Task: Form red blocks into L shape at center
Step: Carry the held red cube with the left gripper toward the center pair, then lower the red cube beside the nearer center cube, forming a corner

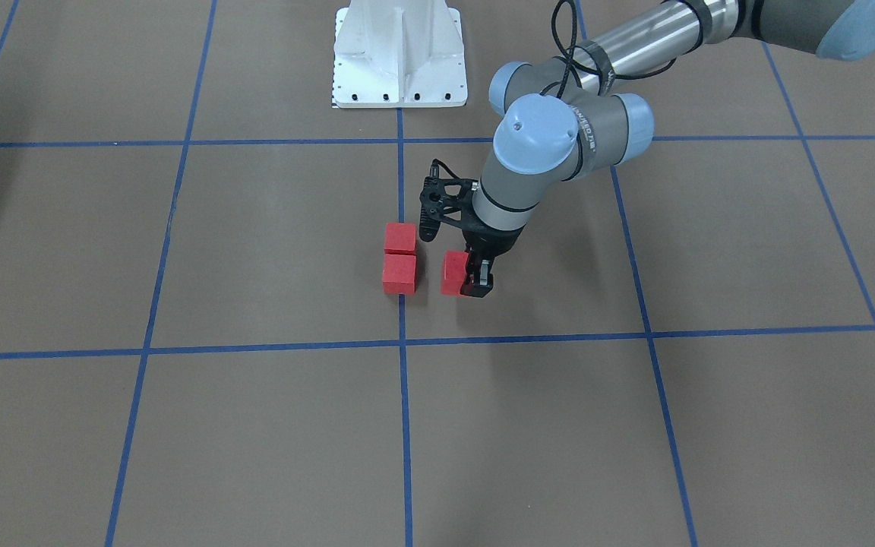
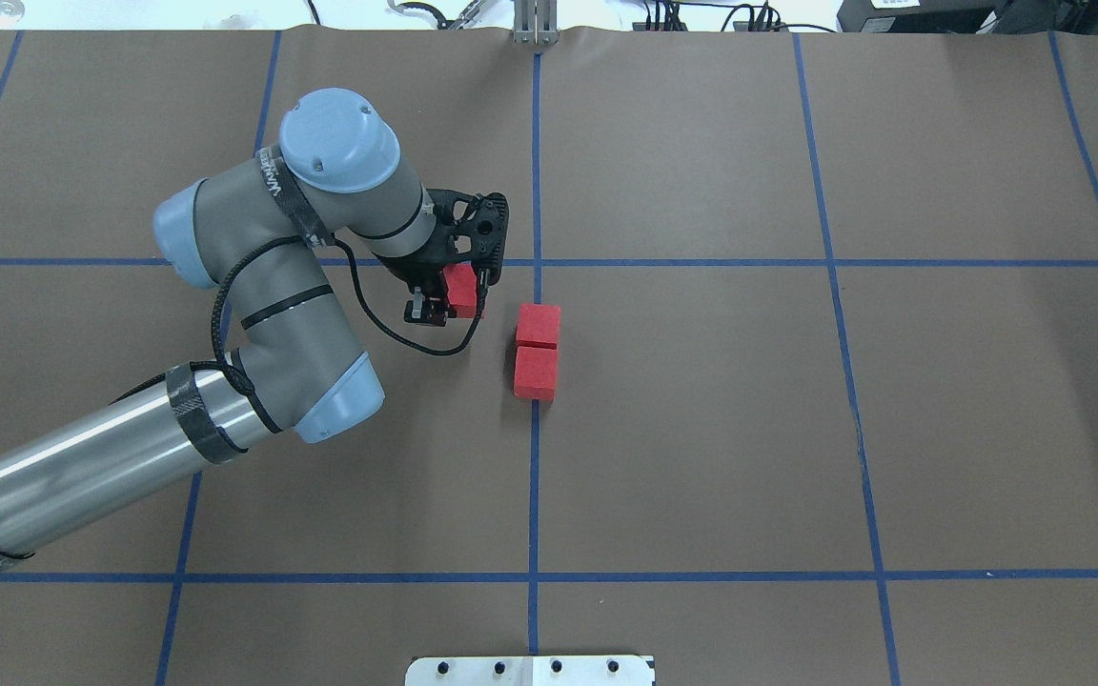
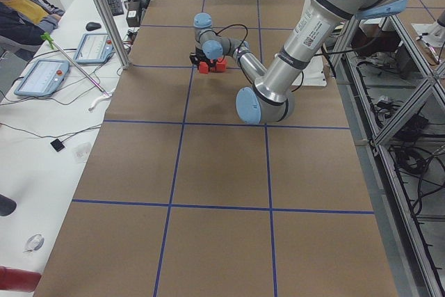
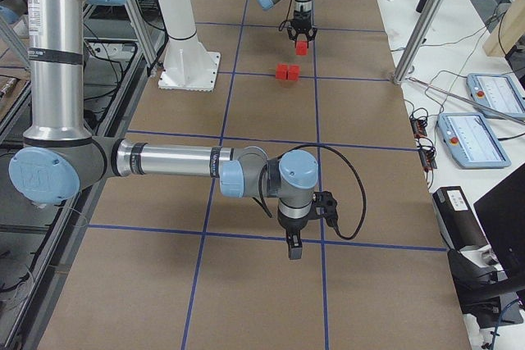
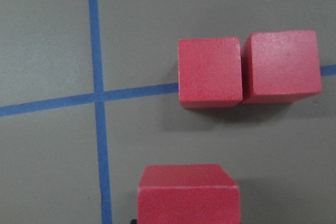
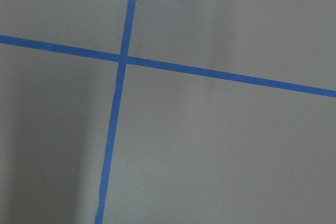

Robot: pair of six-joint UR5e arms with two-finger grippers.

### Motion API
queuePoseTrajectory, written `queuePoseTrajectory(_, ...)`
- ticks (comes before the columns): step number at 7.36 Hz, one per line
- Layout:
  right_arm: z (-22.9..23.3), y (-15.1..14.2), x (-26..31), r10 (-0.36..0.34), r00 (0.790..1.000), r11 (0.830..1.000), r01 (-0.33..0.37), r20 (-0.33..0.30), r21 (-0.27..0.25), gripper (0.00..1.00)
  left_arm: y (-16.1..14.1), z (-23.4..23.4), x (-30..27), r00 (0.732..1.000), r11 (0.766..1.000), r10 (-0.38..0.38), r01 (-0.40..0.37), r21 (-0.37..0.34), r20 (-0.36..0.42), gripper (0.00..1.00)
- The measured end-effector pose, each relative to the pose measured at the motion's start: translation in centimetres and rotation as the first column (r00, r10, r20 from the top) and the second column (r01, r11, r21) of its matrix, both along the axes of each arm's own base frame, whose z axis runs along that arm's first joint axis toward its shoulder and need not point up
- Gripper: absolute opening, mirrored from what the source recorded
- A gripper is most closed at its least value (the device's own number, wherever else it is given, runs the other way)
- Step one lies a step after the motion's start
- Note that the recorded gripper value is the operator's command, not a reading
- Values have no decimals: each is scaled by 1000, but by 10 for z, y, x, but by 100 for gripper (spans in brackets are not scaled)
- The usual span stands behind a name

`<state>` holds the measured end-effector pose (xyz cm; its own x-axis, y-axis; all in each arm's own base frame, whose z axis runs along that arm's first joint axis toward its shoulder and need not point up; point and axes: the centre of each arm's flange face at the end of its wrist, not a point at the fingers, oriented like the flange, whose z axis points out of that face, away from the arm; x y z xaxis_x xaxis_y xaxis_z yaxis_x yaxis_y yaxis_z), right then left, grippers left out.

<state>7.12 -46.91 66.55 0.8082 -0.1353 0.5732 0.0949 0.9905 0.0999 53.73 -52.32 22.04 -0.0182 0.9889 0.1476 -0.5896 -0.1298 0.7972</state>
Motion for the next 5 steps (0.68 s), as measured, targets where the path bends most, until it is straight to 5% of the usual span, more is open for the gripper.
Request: queuePoseTrajectory(5,0,-1,0,1,1000,1000,-1,1,-2,99,21,0,41,1000,999,7,-7,-34,25,11)
